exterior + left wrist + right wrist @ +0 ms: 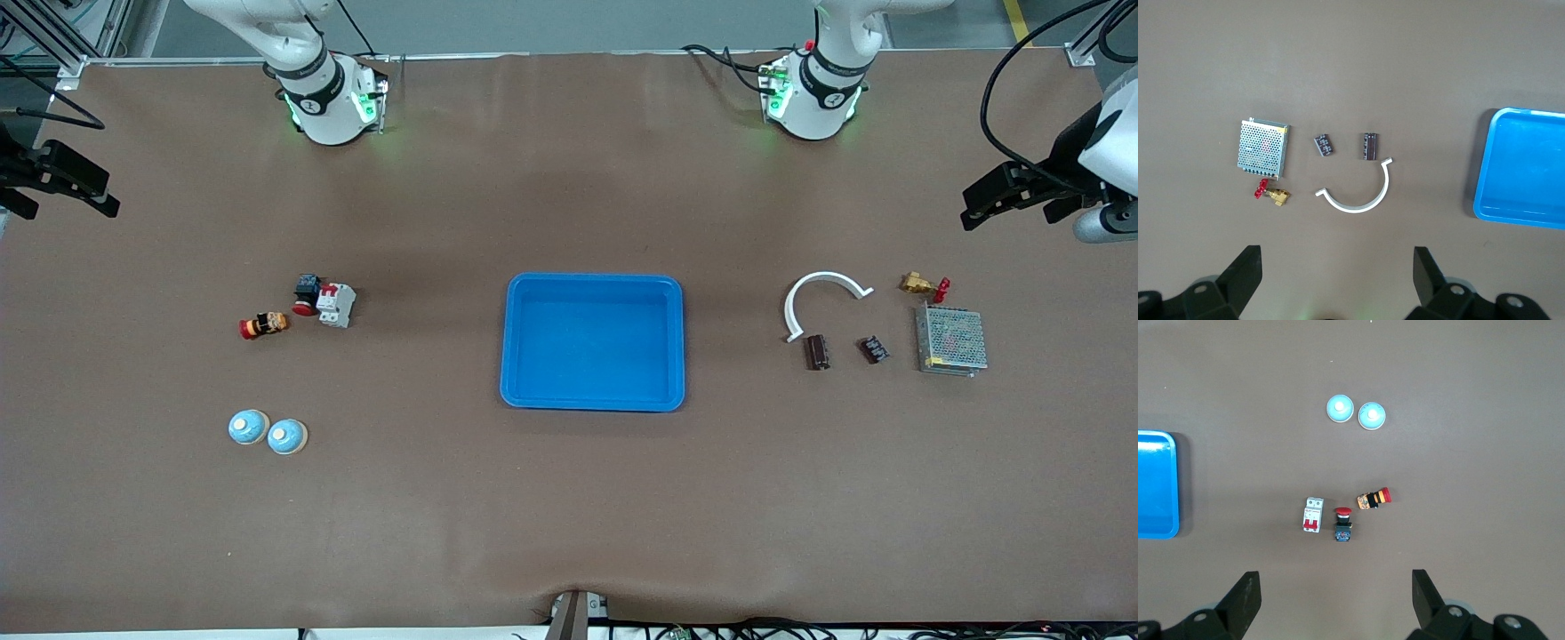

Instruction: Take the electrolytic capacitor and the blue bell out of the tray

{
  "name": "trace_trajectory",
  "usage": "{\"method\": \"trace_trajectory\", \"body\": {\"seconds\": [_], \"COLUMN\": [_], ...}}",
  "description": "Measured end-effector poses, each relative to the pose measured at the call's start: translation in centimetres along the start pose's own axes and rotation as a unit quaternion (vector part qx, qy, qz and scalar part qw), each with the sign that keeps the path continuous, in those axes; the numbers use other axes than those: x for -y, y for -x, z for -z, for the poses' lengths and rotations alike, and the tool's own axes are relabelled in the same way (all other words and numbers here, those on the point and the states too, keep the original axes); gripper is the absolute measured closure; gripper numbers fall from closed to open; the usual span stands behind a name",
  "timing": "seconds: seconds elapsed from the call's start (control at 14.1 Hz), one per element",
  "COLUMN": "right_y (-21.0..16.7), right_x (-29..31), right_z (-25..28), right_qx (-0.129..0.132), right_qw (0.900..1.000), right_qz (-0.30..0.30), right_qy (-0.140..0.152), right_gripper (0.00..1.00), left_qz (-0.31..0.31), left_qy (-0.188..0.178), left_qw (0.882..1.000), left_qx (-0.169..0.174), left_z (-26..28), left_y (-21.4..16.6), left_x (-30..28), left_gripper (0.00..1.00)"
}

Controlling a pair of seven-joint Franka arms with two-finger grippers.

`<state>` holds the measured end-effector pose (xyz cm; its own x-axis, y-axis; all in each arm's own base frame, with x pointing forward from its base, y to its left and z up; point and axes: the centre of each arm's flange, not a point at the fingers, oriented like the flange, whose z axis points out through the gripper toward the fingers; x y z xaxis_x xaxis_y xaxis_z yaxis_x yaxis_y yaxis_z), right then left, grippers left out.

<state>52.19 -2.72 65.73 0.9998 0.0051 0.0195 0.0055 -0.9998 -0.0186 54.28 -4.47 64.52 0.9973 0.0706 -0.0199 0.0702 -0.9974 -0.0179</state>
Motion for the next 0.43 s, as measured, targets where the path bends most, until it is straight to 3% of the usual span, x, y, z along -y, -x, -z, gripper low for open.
{"method": "trace_trajectory", "body": {"seconds": [0.43], "right_y": [-0.26], "right_x": [-0.02], "right_z": [-0.27], "right_qx": [0.0], "right_qw": [1.0], "right_qz": [0.0], "right_qy": [0.0], "right_gripper": [0.0], "left_qz": [0.0], "left_qy": [0.0], "left_qw": [1.0], "left_qx": [0.0], "left_z": [0.0], "left_y": [0.0], "left_x": [0.0], "left_gripper": [0.0]}}
